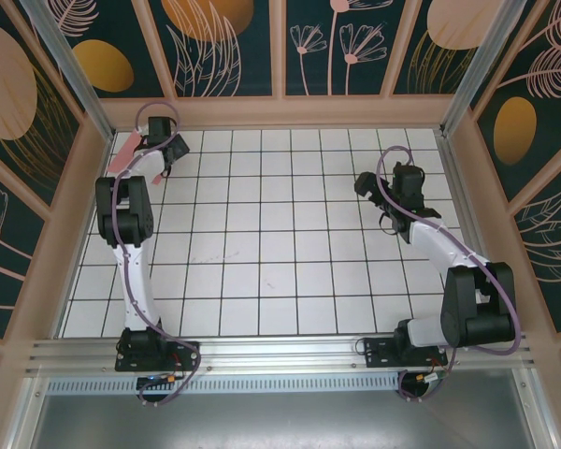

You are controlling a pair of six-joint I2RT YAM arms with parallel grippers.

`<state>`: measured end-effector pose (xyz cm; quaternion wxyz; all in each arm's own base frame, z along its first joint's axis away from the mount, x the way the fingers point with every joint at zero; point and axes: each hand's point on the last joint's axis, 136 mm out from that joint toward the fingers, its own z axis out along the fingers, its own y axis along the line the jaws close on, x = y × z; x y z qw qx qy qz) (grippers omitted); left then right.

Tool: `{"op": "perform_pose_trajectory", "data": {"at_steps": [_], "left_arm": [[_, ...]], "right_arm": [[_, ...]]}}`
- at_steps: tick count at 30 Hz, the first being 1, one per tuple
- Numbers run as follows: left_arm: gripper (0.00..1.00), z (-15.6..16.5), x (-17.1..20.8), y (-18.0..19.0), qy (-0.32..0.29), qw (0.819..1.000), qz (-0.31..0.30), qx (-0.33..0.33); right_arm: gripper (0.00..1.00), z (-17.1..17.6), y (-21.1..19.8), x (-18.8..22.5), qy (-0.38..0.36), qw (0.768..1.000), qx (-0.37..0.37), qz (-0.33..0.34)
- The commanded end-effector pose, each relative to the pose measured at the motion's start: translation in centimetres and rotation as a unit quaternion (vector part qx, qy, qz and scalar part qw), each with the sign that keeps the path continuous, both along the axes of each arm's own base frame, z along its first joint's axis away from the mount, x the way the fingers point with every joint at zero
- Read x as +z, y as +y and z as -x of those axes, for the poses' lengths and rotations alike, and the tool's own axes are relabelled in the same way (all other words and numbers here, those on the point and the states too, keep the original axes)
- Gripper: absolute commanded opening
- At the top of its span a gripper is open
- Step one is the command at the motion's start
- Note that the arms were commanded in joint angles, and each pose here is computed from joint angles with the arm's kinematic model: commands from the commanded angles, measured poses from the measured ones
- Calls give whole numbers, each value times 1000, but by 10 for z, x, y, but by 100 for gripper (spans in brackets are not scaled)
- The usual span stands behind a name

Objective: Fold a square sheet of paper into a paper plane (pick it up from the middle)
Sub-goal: Move the square sheet of paper to the center of the table.

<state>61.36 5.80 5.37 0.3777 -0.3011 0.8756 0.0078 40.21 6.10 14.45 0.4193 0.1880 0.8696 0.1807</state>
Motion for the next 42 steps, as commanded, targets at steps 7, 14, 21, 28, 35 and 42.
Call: {"op": "perform_pose_trajectory", "data": {"at_steps": [7,14,21,28,35,42], "left_arm": [[94,24,-45,-3,89,995,34,10],[92,50,-63,-26,133,987,91,-22],[88,108,-69,-59,143,976,157,-55],[88,187,-73,-105,163,964,188,-92],[87,251,-82,-160,195,950,200,-140],[87,280,-76,-229,199,937,216,-187]], "right_arm": [[99,6,1,-10,23,1000,-7,4],[99,10,-5,-7,22,999,-19,15],[99,17,-7,-9,24,999,-22,18],[99,20,-8,-12,23,999,-23,16],[99,28,-10,-12,20,999,-23,18],[99,39,-13,-14,21,999,-21,22]]}}
